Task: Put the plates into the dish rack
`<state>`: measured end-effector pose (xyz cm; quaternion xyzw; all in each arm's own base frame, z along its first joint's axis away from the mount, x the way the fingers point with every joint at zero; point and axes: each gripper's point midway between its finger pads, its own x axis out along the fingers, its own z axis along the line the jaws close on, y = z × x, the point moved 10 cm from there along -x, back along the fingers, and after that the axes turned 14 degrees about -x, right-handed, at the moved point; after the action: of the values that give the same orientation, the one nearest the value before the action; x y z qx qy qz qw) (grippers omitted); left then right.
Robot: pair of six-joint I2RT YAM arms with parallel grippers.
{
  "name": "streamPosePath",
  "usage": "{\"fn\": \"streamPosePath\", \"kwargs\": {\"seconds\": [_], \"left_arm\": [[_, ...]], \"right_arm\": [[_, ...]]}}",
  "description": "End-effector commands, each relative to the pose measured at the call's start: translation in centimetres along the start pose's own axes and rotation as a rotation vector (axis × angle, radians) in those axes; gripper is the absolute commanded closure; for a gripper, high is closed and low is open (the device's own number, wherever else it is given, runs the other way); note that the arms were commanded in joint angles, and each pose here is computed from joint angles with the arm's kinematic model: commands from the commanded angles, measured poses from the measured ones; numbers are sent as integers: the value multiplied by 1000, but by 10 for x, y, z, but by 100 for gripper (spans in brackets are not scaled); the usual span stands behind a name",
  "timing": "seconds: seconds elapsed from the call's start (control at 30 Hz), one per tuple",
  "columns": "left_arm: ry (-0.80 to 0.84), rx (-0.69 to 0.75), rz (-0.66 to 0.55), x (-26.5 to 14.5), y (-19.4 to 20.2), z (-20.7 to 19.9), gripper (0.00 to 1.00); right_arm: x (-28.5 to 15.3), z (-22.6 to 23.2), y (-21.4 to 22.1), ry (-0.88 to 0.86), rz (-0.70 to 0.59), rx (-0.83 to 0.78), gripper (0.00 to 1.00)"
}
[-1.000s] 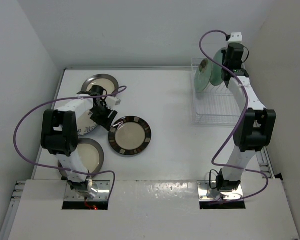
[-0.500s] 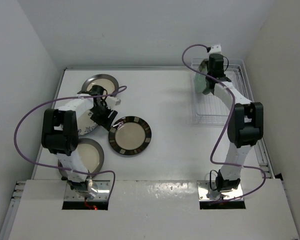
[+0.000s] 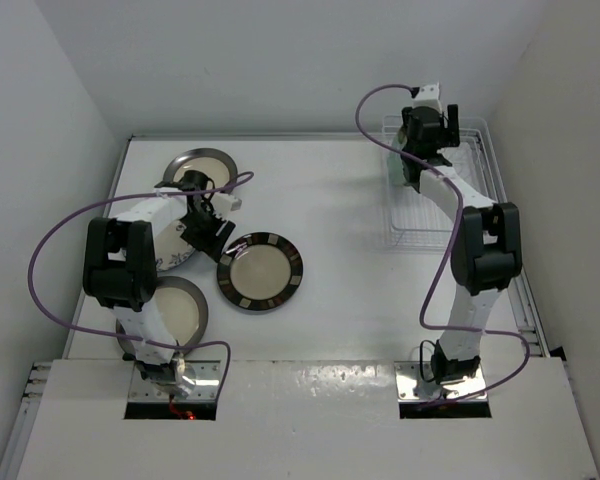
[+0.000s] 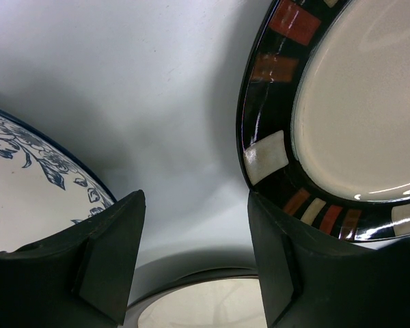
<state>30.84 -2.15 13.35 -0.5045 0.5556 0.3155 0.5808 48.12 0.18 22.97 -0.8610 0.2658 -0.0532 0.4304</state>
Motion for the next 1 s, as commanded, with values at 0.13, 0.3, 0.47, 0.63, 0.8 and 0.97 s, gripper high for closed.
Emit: {"fn": "streamPosePath", "kwargs": {"seconds": [0.13, 0.3, 0.47, 0.63, 0.8, 0.97], "left_arm": [[10, 1, -50, -11, -11, -1, 33], [-19, -14, -145, -35, -28, 7, 35], [-99, -243, -356, -85, -44, 45, 33], [-95, -539, -465, -115, -31, 100, 31], [-144, -795, -505, -128, 16, 133, 27], [-103, -963, -499, -115, 73, 146, 25]], "right_arm": [[-28, -68, -34, 250, -47, 82, 14], [-54, -102, -46, 316, -52, 171, 9], [-84, -90, -70, -215, -131, 181, 0], [-128, -31, -71, -630, -163, 170, 0], [-163, 20, -64, -804, -161, 143, 0], [-197, 54, -70, -970, -174, 96, 0]]}}
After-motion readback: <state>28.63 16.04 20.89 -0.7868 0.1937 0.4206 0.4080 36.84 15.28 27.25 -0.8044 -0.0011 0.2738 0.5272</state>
